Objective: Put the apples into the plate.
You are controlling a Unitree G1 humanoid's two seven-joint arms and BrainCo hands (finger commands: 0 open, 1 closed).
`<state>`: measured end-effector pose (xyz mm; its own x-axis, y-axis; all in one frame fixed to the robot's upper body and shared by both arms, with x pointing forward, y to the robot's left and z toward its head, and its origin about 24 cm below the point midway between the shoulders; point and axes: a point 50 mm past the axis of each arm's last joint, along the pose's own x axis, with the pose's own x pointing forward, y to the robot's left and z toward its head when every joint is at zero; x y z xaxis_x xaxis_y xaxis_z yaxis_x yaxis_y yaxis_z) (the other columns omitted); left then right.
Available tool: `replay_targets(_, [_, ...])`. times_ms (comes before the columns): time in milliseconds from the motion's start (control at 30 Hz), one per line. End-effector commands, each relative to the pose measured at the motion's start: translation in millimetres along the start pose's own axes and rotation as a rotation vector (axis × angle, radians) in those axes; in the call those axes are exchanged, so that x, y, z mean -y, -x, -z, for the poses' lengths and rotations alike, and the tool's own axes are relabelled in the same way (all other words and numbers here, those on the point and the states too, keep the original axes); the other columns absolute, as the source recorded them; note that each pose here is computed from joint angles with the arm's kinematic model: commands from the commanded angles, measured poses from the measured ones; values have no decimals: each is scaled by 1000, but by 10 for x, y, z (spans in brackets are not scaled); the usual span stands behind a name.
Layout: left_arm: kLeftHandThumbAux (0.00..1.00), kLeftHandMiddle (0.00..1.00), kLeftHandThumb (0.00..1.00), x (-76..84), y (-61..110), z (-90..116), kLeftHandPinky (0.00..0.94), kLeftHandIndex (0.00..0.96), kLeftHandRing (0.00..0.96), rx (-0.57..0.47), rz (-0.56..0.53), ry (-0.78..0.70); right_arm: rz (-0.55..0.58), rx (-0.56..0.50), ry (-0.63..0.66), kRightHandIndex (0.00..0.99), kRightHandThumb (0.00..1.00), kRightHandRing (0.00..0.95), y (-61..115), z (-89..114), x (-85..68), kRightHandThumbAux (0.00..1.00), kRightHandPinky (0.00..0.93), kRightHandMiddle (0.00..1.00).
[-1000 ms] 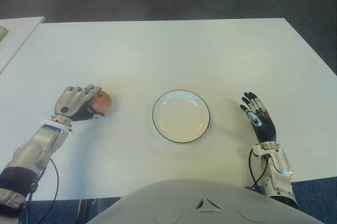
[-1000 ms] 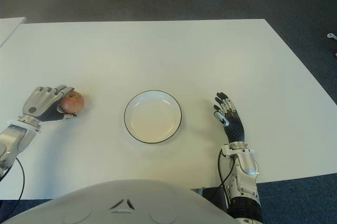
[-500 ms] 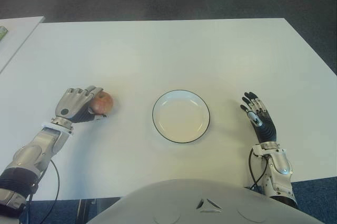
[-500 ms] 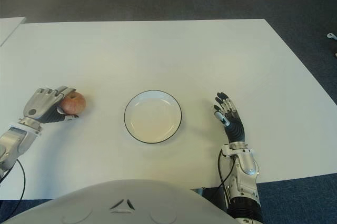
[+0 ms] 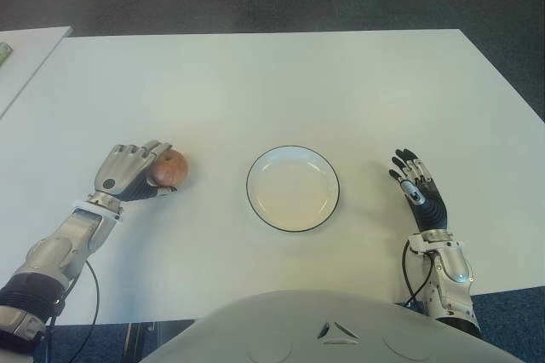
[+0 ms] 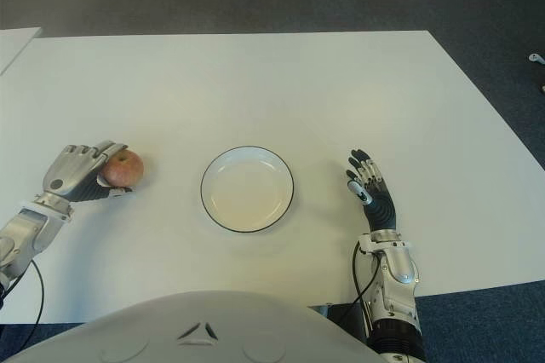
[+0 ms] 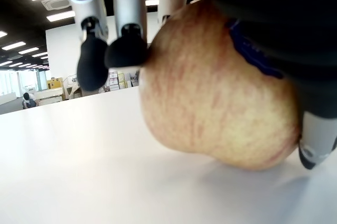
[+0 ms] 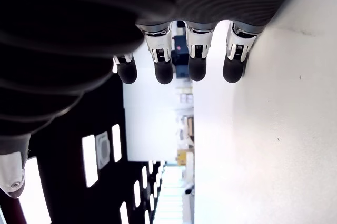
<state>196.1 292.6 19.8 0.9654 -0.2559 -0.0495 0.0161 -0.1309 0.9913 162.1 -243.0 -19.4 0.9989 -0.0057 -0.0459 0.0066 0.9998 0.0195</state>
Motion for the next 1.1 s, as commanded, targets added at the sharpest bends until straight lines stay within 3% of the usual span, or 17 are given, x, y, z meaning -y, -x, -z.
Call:
replay_targets(33, [694, 825, 733, 186, 101, -137, 802, 443, 812, 27, 99, 30, 47, -272, -109, 52, 184, 43, 347, 483, -92, 490, 32, 87])
replay_targets(267, [694, 834, 735, 183, 102, -162, 830, 443, 823, 18, 81, 47, 49, -280, -102, 56, 184, 38, 346, 485, -95, 490, 18, 87])
replay_targets(733, [694, 839, 736, 124, 23, -233, 771, 443, 823, 55, 25, 131, 52, -283, -112, 50, 177, 58, 343, 507, -84, 496, 65, 88])
replay_targets(800, [694, 838, 736, 82, -4, -267, 772, 443, 823, 61, 2, 143, 51, -283, -111, 50, 177, 57, 344, 511, -86, 498, 64, 87])
replay_targets(900, [694, 845, 737, -106, -75, -385, 798, 443, 830, 93, -56, 149, 49, -282, -109, 50, 176, 51, 344, 512, -99, 503, 52, 82])
replay_targets(1100, [694, 858, 741, -196, -101, -416, 809, 443, 844, 95, -102, 165, 49, -279, -103, 54, 177, 43, 340, 504, -110, 509, 47, 75])
